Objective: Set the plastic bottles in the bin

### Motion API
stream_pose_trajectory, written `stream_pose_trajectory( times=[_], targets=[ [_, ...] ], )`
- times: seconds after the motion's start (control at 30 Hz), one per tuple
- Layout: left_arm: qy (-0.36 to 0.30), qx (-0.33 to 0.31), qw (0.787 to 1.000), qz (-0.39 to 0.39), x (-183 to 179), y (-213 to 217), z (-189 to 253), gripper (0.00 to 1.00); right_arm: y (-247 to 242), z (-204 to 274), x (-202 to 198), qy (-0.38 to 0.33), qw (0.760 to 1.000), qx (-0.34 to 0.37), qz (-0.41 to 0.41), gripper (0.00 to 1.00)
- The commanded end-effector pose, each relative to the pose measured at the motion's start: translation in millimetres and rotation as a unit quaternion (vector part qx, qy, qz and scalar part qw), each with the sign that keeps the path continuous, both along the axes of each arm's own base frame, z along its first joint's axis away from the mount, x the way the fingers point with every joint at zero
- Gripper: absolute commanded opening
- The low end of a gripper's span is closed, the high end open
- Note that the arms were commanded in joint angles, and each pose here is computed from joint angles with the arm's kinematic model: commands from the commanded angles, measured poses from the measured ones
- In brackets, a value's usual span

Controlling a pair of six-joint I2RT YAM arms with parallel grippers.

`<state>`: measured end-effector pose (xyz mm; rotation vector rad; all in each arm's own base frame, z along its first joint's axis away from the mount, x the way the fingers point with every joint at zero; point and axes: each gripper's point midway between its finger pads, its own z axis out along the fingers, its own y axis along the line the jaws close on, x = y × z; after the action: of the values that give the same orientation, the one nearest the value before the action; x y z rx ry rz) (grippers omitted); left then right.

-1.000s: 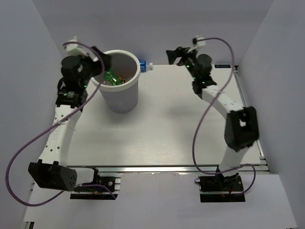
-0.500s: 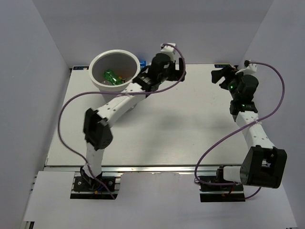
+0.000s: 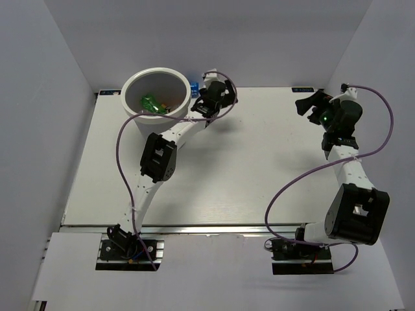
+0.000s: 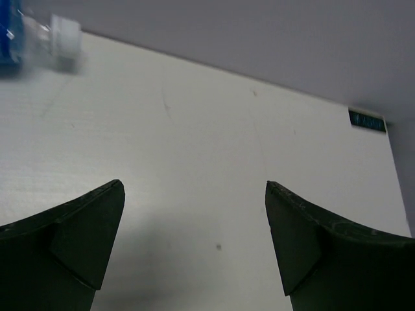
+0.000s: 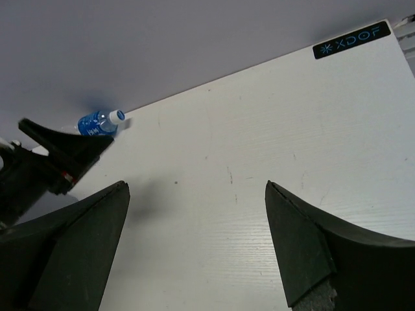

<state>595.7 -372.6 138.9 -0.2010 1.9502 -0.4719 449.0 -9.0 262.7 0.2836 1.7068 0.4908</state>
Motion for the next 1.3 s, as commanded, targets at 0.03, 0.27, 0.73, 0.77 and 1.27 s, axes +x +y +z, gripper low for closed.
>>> stream_pose_trajectory(
  times=[0.03, 0.27, 0.73, 0.77, 1.27],
  targets=[
    [-0.056, -0.105, 0.99, 0.073, 61.1, 50.2, 35.4, 0.98, 0.0, 22.3, 9.2, -0.022, 0.999, -0.008, 0.022, 0.89],
    [-0.052, -0.156, 0.977, 0.134, 87.5, 89.1, -5.2, 0.98, -9.6, 20.1, 15.7, -0.023, 0.999, -0.023, 0.012, 0.89],
    [-0.063, -0.26, 0.924, 0.272, 129.6, 163.9, -72.8, 0.98, -19.8, 0.2, 33.8, -0.003, 0.999, -0.042, 0.002, 0.89],
    [-0.063, -0.266, 0.921, 0.278, 130.3, 165.9, -77.5, 0.98, -20.6, -1.0, 35.4, 0.002, 0.999, -0.043, 0.003, 0.89],
    [-0.112, -0.348, 0.882, 0.296, 152.5, 187.5, -99.1, 0.98, -27.5, -27.4, 48.1, 0.038, 0.999, -0.039, 0.003, 0.89]
  ],
)
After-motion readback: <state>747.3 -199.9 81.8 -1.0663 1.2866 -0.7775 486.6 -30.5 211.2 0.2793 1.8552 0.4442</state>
